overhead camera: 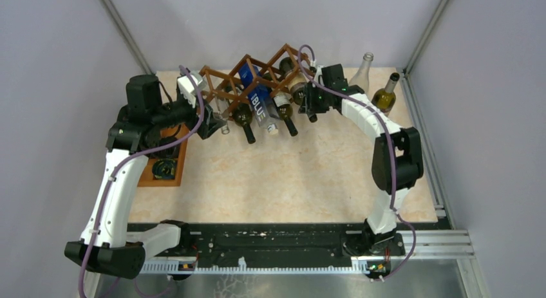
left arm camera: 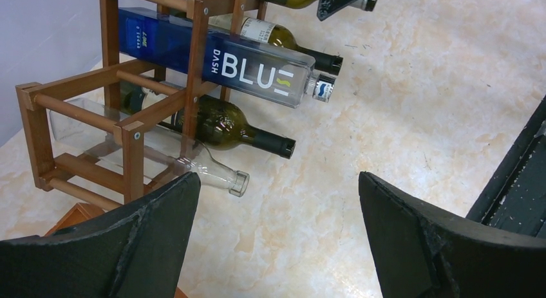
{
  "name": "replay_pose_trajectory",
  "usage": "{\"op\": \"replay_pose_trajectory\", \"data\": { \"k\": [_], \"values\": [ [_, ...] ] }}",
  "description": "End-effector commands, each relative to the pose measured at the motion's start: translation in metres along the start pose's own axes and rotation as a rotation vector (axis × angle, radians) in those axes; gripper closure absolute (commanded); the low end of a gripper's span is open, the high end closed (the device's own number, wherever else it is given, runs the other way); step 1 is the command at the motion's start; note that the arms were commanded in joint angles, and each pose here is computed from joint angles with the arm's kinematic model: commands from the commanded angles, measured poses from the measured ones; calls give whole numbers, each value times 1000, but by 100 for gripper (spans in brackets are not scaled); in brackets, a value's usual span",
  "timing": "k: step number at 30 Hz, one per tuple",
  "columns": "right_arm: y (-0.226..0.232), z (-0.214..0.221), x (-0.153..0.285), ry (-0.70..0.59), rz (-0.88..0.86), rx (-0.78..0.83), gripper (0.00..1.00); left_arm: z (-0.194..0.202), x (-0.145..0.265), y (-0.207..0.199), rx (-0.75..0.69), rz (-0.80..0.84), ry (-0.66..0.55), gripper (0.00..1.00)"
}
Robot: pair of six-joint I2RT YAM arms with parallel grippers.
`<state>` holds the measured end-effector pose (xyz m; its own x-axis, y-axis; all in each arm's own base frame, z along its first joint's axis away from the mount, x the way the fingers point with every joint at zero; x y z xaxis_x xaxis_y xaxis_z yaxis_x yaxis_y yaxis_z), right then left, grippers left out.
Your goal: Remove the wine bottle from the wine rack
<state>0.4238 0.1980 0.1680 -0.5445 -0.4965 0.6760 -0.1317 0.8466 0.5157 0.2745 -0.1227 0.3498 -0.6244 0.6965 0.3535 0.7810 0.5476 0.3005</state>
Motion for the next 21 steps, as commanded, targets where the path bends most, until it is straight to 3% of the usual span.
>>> {"op": "replay_pose_trajectory", "data": {
  "k": [1, 12, 21],
  "values": [
    [48, -6, 49, -82, -144, 71, 100, 2, 2, -5, -4, 22, -8, 1],
    [56, 42, 105, -91, -140, 12, 100, 15, 1, -15, -103, 70, -13, 1],
    [69, 66, 177, -131, -196, -16, 100, 21, 5, -25, -262, 129, -29, 1]
  ]
}}
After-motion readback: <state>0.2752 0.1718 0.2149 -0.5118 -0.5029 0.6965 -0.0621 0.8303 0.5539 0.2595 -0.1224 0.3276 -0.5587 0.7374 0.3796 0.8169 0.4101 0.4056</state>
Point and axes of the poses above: each gripper's point midway between its finger pads, its own x axis back along the fingers, its own y axis along the line the jaws close on, z = x × y, the point moved 3 cm from there along x, back along the fingers, and after that the axes turned 15 degrees about -x, right-handed, at the moved point
